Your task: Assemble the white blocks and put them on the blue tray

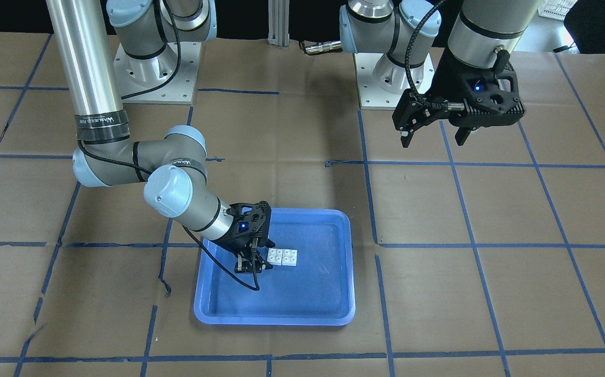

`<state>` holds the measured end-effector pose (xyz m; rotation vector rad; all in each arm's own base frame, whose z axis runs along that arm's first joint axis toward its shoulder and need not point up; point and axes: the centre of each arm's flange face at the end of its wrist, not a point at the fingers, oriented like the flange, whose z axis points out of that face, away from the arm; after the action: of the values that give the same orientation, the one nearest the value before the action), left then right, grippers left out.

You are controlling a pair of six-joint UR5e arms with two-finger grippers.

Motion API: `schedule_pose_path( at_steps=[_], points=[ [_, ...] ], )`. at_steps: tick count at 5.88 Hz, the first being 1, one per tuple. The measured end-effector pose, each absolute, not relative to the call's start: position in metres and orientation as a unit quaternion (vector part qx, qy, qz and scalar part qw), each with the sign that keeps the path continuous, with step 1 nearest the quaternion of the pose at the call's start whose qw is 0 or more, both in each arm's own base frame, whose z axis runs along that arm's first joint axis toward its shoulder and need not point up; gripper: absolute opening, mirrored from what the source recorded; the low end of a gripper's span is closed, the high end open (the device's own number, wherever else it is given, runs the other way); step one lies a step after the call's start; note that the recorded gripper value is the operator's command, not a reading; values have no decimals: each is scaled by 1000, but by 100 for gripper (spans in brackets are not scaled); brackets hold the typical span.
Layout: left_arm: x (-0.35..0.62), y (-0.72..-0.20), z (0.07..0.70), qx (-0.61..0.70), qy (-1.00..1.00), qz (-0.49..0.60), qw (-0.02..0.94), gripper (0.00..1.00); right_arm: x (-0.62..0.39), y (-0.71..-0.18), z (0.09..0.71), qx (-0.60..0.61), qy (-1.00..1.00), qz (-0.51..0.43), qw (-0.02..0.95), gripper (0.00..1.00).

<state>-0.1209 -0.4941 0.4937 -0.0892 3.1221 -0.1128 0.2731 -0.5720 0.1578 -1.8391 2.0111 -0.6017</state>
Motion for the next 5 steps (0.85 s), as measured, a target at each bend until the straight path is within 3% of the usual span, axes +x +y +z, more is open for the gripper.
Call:
schedule_pose_path(
  at_steps=[2,5],
  points=[
    [-121,-494,494,-28,999,-36,8,99,271,-574,175,-622,735,-206,175,100],
    [-122,-494,494,-28,999,-36,8,99,246,-570,253,-563,805,-124,139,100]
  ],
)
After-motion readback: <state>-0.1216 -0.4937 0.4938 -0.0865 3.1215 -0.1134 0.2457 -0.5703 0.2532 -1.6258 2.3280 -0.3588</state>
